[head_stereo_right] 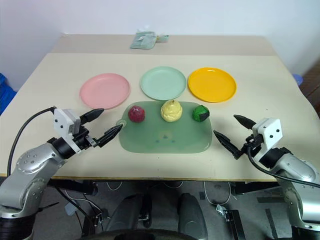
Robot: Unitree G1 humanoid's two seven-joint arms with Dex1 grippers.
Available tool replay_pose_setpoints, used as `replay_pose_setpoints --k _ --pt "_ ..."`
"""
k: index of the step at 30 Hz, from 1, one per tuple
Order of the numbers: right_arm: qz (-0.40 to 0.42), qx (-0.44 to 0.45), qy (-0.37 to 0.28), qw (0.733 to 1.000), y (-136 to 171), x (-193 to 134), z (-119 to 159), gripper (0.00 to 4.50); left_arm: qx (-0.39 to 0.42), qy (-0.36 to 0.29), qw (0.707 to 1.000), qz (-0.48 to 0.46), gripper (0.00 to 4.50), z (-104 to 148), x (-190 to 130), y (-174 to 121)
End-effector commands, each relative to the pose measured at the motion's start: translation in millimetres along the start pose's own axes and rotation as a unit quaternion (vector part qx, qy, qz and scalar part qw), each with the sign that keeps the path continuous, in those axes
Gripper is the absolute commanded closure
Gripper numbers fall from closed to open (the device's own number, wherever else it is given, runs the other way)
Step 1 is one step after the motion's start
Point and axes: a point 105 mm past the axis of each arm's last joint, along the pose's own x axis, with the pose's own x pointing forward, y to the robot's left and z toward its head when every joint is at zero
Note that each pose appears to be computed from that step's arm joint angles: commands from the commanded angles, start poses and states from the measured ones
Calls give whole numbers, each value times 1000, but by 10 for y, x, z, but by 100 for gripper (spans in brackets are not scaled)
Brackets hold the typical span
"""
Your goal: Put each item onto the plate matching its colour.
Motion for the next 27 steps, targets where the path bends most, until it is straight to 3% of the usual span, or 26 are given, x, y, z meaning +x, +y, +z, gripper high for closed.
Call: replay_pose_setpoints --k 1,7,18,27 --pt "4 -21 -18 1000 -3 -33 163 2 13 -14 1000 -9 0 156 -5 -62" --pt "7 -21 -19 1000 6 -15 191 2 9 -16 1000 -3 0 201 18 -14" --pt "21 -24 -30 999 22 42 238 2 -40 9 999 28 0 55 21 85" --pt "110 -25 -87 990 216 135 461 2 -107 40 993 27 0 0 217 166"
